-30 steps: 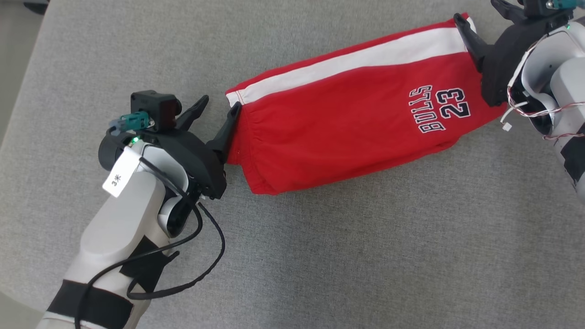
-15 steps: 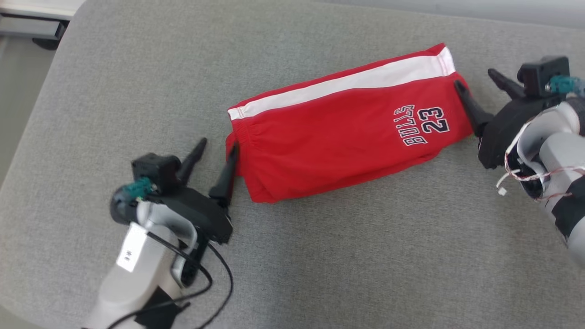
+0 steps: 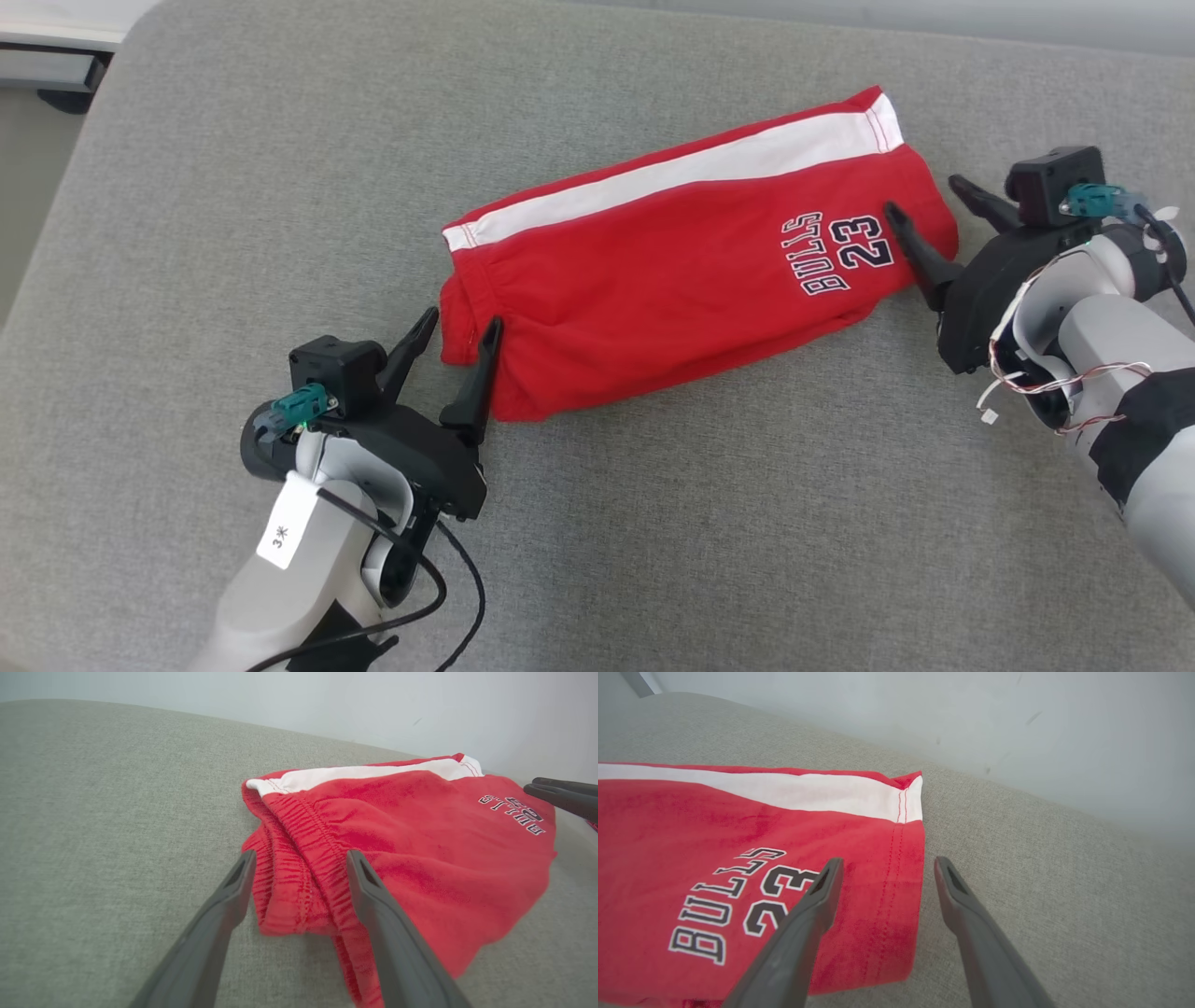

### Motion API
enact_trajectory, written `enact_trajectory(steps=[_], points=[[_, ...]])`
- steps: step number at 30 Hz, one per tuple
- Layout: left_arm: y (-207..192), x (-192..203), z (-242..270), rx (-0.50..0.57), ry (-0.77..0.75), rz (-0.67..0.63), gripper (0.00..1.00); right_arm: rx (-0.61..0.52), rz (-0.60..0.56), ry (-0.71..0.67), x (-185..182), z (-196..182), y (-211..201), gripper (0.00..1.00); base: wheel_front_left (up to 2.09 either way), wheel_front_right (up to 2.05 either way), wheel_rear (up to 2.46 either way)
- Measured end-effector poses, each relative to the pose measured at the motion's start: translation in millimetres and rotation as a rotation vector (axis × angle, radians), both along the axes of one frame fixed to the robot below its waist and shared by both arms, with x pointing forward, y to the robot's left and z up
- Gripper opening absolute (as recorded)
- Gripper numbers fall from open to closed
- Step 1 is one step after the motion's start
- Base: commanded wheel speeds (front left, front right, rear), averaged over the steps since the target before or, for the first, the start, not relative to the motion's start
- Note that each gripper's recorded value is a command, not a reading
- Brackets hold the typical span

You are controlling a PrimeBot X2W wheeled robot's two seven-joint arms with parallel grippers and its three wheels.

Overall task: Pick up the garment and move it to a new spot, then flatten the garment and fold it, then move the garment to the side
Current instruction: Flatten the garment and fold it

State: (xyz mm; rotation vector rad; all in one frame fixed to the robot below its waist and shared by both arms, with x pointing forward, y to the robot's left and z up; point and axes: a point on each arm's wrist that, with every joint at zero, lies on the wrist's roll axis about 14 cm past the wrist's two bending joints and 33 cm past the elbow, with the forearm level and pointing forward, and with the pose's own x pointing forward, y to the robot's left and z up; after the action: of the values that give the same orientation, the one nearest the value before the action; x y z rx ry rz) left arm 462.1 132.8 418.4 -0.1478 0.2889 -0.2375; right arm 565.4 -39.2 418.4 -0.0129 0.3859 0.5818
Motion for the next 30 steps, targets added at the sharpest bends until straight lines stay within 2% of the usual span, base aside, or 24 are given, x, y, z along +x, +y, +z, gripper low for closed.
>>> enact_trajectory(steps=[3, 19, 20, 21, 22, 30], points=[[-2, -2, -11, 0.010, 0.040, -0.010, 1.00, -0.009, -0.003, 0.018, -2, -5, -2, 1.00, 0.00, 0.00, 0.00], [-4, -8, -38, -0.087, 0.204, 0.031, 1.00, -0.062, 0.011, 0.156, -17, -33, -4, 1.00, 0.00, 0.00, 0.00], [-4, -7, -38, -0.094, 0.213, 0.035, 0.82, -0.060, 0.013, 0.163, -18, -34, -2, 0.79, 0.00, 0.00, 0.00], [-3, -6, -39, -0.095, 0.214, 0.038, 0.27, -0.061, 0.019, 0.166, -18, -35, -1, 0.24, 0.00, 0.00, 0.00], [-2, -6, -39, -0.115, 0.222, 0.046, 0.00, -0.056, 0.022, 0.168, -18, -35, 1, 0.00, 0.00, 0.00, 0.00], [-2, -6, -43, -0.142, 0.257, 0.054, 0.00, -0.014, 0.030, 0.189, -20, -32, 9, 0.00, 0.00, 0.00, 0.00]])
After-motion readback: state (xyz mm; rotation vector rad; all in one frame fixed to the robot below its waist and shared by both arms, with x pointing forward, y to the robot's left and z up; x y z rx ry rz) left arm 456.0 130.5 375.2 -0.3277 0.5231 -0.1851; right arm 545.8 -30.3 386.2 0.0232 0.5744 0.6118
